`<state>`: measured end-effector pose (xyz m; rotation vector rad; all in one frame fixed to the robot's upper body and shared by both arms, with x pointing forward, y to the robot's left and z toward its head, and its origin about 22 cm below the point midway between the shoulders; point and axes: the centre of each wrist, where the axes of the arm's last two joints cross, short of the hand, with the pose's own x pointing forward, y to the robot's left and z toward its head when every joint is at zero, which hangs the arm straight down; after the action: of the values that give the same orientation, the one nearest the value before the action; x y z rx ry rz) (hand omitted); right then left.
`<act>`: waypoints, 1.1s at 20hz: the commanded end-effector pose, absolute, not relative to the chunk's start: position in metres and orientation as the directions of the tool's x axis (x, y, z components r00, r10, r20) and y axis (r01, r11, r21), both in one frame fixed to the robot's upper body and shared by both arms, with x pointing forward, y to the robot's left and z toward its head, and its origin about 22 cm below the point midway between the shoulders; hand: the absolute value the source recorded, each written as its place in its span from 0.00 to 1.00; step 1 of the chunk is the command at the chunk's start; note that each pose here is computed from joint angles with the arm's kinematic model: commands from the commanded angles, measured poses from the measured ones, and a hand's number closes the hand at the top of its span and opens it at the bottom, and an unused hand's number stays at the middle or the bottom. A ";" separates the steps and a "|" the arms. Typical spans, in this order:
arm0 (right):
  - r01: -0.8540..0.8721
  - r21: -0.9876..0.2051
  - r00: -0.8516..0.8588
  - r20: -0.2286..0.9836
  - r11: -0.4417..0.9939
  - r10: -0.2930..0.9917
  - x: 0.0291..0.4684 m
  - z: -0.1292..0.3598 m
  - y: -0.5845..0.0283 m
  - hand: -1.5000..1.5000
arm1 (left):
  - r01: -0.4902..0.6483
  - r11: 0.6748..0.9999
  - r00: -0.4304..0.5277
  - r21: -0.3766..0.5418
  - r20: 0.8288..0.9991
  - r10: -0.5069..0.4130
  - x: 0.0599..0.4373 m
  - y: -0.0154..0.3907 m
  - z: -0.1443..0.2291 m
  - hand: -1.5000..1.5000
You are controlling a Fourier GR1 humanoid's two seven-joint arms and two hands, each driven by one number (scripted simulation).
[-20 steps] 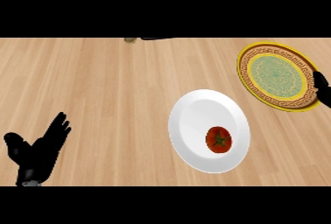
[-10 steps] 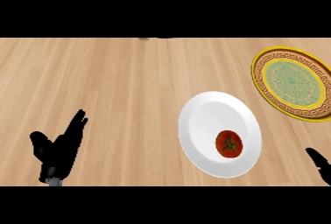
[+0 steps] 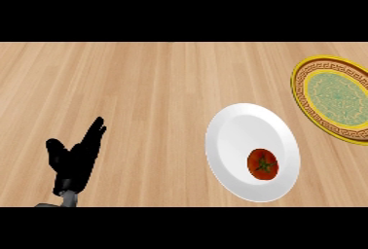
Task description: Pick the tomato from the plate and place it in the plate
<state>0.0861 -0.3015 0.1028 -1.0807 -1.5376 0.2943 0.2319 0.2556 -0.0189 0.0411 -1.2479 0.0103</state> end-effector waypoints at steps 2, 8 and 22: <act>0.391 -0.794 0.252 0.579 0.466 0.775 0.078 0.123 -0.277 0.00 | 0.005 1.000 0.376 0.012 0.926 -0.013 0.237 0.238 -0.032 0.50; 0.343 -0.817 0.291 0.561 0.463 0.775 0.109 0.098 -0.243 0.00 | 0.009 1.000 0.363 0.018 0.931 -0.020 0.238 0.230 -0.031 0.50; 0.209 -0.853 0.368 0.522 0.478 0.770 0.167 0.077 -0.161 0.00 | -0.004 1.000 0.375 -0.001 0.927 0.003 0.222 0.241 -0.036 0.50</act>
<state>0.1547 -0.1863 0.0789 -1.0517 -1.1806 0.4411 0.2360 0.2400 -0.0249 0.0209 -1.2528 -0.0091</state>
